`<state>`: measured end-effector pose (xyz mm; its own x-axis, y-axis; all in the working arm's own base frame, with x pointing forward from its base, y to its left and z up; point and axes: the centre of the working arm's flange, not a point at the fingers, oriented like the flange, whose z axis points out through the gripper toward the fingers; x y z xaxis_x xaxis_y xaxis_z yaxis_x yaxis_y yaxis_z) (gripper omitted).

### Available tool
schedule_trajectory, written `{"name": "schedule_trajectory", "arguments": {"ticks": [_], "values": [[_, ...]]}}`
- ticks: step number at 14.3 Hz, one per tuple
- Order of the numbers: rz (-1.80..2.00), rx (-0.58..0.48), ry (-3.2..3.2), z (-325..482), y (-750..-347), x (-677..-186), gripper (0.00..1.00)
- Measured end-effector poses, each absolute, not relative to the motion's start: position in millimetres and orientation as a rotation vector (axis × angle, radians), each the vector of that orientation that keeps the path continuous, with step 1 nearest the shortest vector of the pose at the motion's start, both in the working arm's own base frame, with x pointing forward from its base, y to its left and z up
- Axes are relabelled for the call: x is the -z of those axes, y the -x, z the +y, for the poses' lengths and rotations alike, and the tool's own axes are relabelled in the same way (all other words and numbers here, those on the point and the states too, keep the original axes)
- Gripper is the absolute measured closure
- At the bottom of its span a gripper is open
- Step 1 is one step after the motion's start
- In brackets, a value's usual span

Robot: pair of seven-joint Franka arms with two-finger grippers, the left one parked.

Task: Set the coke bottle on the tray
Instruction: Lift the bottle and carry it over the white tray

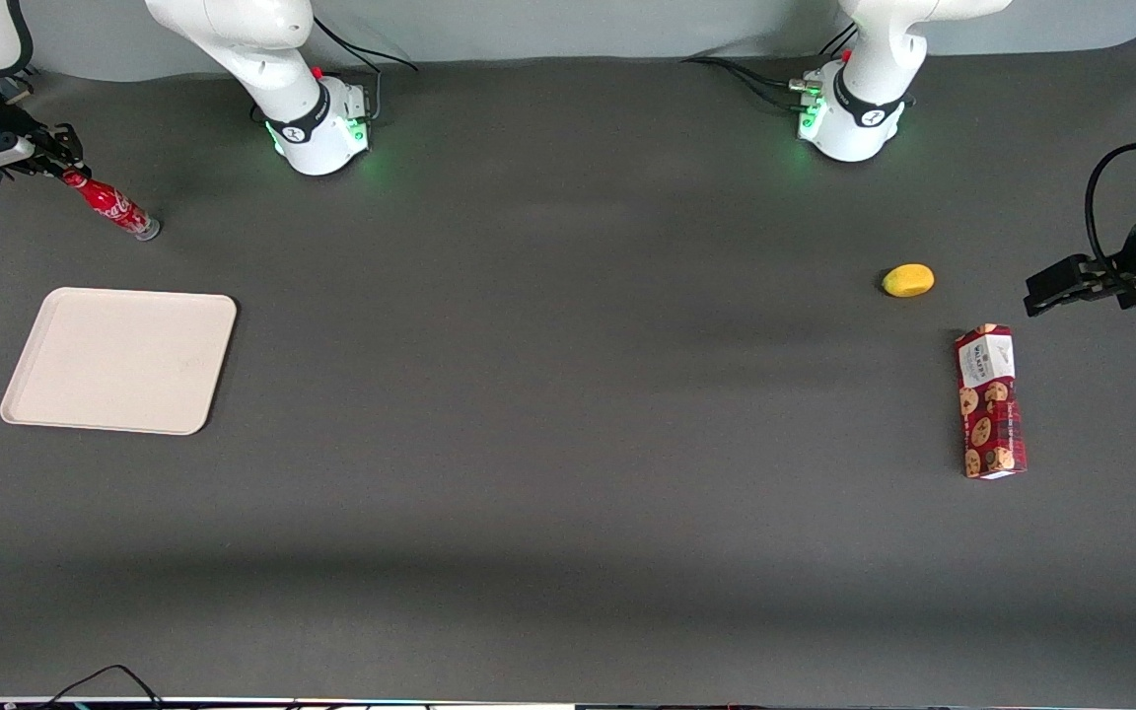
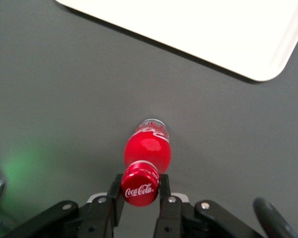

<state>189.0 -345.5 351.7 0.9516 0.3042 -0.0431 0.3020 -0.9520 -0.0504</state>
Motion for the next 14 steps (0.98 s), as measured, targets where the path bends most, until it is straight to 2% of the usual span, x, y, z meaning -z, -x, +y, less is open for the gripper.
{"name": "schedule_trajectory", "arguments": {"ticks": [2,7,9,11,12,14], "values": [[-0.545,-0.109,3.082,-339,-219,-391,0.69],[-0.771,-0.035,3.133,-297,-321,-544,0.69],[-0.848,-0.037,3.149,-291,-360,-575,0.69],[-0.929,-0.089,3.125,-300,-399,-570,0.69],[-0.954,-0.116,3.11,-310,-417,-556,0.69],[-1.004,-0.106,3.084,-339,-447,-509,0.69]]}}
